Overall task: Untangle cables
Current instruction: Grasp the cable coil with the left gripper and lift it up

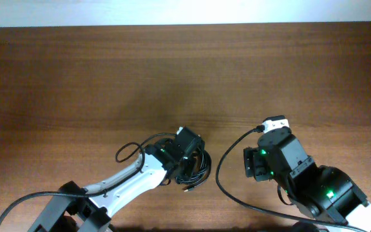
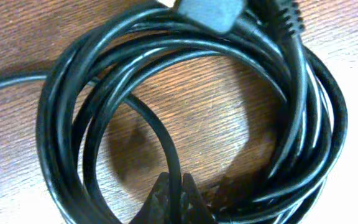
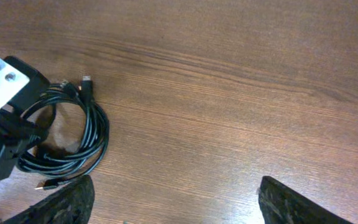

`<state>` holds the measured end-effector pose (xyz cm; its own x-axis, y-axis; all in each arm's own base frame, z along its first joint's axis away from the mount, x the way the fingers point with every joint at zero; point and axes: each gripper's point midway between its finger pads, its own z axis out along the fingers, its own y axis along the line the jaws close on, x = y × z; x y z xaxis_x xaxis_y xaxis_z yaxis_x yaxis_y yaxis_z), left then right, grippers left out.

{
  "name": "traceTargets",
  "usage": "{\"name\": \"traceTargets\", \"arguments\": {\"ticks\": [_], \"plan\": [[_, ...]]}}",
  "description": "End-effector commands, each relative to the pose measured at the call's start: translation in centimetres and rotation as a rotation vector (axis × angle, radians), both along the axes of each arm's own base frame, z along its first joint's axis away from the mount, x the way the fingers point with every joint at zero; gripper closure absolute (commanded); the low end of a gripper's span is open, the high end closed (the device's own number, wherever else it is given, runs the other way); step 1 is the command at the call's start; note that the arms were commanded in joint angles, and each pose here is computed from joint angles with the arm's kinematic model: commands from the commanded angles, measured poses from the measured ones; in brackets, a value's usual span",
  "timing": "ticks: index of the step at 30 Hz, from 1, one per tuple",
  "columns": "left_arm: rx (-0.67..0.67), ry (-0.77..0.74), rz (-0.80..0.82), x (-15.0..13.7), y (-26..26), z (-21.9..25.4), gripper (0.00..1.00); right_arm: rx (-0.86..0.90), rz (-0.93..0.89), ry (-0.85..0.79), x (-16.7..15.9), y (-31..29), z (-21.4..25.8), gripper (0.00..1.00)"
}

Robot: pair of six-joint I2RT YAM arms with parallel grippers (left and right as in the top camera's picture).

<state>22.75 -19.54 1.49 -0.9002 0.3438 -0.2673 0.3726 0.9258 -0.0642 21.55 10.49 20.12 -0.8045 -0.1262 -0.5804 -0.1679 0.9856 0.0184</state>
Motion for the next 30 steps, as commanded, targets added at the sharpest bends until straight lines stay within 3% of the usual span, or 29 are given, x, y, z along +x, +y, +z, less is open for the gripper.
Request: {"name": "traceTargets", "arguments": {"ticks": [1, 6, 11, 14, 17, 22, 25, 26, 28, 29, 30], "plan": [[-0.002, 0.013, -0.006, -0.3, -0.1, -0.3, 1.00, -0.014, -0.013, -0.003, 0.1, -0.2, -0.2, 0.19], [0.017, -0.064, -0.079, 1.7, -0.9, 2.0, 1.00, -0.019, -0.017, -0.007, 0.1, -0.3, -0.1, 0.22], [-0.006, -0.169, -0.284, 4.4, -3.9, 12.6, 1.00, -0.022, -0.020, -0.009, 0.2, -0.4, -0.1, 0.25], [-0.035, -0.239, -0.322, 5.5, -4.9, 16.5, 1.00, -0.022, -0.031, -0.011, 0.2, -0.5, -0.1, 0.28], [-0.040, -0.389, -0.282, 7.5, -4.8, 21.6, 1.00, -0.049, -0.106, -0.013, 0.1, -1.8, -0.2, 0.32], [-0.045, -0.763, -0.096, 10.6, -2.1, 33.7, 1.00, -0.058, -0.109, -0.011, 0.0, -2.0, -0.3, 0.33], [-0.084, -0.796, -0.091, 10.8, -2.6, 34.7, 1.00, -0.045, -0.097, 0.000, -0.1, -1.6, -0.4, 0.37], [-0.079, -0.788, -0.094, 10.8, -2.6, 34.4, 1.00, -0.034, -0.057, 0.012, -0.3, -1.1, -0.5, 0.40], [-0.075, -0.785, -0.095, 10.9, -2.6, 34.3, 1.00, 0.032, 0.293, 0.042, -1.5, 3.3, -0.3, 0.41], [-0.075, -0.785, -0.095, 10.9, -2.6, 34.3, 1.00, 0.067, 0.433, 0.035, -2.2, 5.0, 0.0, 0.39], [-0.075, -0.784, -0.095, 10.9, -2.6, 34.3, 1.00, 0.090, 0.522, 0.017, -2.5, 6.1, 0.4, 0.31]]}}
